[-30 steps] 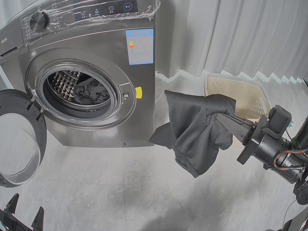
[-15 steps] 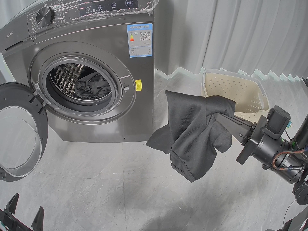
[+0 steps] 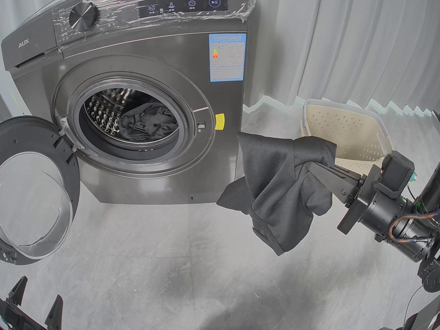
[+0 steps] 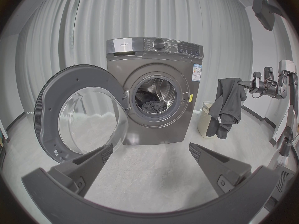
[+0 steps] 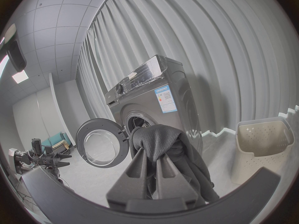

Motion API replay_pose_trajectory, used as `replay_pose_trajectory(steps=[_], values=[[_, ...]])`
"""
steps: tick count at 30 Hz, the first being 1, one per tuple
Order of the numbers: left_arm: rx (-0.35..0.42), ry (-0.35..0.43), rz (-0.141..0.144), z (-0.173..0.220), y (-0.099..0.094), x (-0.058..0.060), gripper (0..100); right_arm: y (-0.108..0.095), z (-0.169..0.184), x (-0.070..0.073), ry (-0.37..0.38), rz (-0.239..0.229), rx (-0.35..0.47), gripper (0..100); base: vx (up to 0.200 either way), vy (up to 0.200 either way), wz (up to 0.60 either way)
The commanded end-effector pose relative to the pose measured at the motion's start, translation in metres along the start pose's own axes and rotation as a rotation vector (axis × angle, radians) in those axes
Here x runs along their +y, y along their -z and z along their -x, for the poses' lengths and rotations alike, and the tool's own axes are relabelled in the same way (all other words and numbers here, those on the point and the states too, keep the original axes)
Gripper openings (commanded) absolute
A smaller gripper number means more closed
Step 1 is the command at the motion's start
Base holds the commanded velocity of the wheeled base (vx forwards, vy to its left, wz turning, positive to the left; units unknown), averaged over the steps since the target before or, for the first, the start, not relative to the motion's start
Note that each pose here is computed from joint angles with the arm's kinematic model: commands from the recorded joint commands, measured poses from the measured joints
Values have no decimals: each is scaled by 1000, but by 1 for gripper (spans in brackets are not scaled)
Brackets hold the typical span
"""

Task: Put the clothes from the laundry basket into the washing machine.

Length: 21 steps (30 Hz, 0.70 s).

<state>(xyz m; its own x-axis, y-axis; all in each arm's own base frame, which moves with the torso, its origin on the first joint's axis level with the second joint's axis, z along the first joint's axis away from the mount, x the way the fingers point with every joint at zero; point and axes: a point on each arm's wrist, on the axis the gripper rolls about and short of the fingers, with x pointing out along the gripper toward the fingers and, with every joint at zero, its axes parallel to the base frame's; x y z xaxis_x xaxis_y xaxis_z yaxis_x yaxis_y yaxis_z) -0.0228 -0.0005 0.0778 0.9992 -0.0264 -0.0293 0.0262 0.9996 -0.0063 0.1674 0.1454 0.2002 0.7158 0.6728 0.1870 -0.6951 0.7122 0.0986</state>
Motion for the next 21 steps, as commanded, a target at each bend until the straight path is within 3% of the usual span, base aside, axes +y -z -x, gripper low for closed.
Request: replay_pose_trajectory(steps=[1,3,9,15,21], values=[[-3,0,1,0,2,0,100,0,0,0,1,0,1,0,0,200,0],[-5,0,0,0,2,0,100,0,0,0,1,0,1,0,0,200,0],[-5,0,0,0,2,0,100,1,0,-1,2,0,2,0,0,0,0],[-5,0,0,0,2,0,100,1,0,-1,5,1,4,0,-200,0,0],[-5,0,0,0,2,0,100,2,0,-1,6,0,7,0,0,0,0]])
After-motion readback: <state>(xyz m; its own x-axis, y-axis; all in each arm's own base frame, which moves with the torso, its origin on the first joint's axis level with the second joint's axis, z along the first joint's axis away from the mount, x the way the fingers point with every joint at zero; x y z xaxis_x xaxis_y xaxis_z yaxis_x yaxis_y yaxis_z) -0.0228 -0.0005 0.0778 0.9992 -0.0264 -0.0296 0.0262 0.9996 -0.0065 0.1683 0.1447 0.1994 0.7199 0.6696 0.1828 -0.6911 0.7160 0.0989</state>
